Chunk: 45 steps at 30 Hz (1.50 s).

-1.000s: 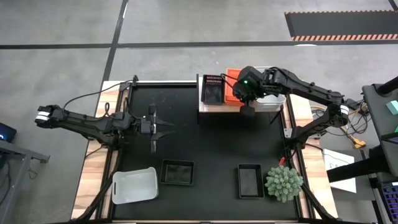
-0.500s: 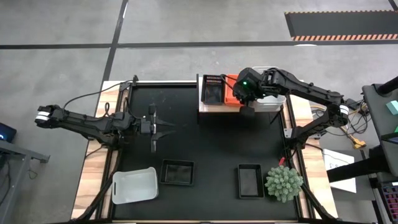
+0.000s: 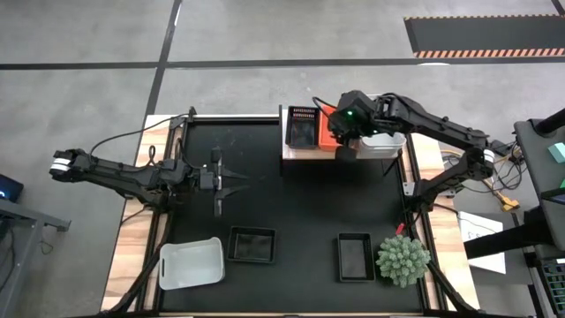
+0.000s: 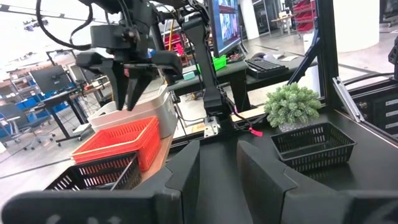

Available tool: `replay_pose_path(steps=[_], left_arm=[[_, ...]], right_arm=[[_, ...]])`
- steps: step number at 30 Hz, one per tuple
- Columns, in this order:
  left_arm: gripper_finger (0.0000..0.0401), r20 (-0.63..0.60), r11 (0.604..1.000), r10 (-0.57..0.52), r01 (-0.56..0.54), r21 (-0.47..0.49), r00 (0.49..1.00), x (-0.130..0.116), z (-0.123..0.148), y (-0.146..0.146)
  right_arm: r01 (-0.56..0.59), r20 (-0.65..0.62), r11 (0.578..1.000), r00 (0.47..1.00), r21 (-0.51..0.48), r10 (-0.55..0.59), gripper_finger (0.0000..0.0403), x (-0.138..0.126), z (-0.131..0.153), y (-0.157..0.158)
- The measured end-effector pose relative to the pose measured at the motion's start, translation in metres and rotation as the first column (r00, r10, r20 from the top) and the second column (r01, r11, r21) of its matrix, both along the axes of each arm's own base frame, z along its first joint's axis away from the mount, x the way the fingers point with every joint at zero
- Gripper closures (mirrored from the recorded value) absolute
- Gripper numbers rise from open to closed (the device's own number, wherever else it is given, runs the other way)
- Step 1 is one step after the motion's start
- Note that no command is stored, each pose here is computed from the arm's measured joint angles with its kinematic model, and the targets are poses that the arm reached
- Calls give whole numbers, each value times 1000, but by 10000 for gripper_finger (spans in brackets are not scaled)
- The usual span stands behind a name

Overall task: Stack baskets on shelf by color
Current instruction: Stack the orange basket on the orange basket on the shelf, then stack the left black basket on the black basket on the shelf

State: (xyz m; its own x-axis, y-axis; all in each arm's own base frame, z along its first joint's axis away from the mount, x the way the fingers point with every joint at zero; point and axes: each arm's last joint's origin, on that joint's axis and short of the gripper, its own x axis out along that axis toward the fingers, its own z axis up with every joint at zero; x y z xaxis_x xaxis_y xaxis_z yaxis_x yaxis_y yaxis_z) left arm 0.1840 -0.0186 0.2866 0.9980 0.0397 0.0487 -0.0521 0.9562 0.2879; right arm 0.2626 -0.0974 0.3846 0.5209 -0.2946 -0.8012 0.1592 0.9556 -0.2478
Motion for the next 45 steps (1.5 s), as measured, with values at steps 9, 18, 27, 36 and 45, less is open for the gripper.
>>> replay_pose_path(steps=[9, 18, 27, 36, 45], left_arm=[[310, -1, 1000, 2, -2, 21, 1000, 0, 0, 0], [310, -2, 1000, 6, -6, 22, 1000, 0, 0, 0], [310, -2, 1000, 7, -7, 30, 1000, 0, 0, 0], [310, 7, 1000, 10, -10, 29, 1000, 0, 1, 0], [310, 11, 1000, 8, -8, -5, 1000, 8, -1, -1]], right_arm=[[-92, -28, 994, 995, 54, 94, 377, 39, -31, -10], [-73, -151, 992, 985, 103, 88, 393, 52, -47, -16], [-80, -90, 993, 992, 85, 87, 394, 54, -27, -12], [-173, -13, 976, 984, 131, 176, 394, 50, -7, 27], [-338, 8, 924, 940, 178, 342, 394, 45, -7, 106]])
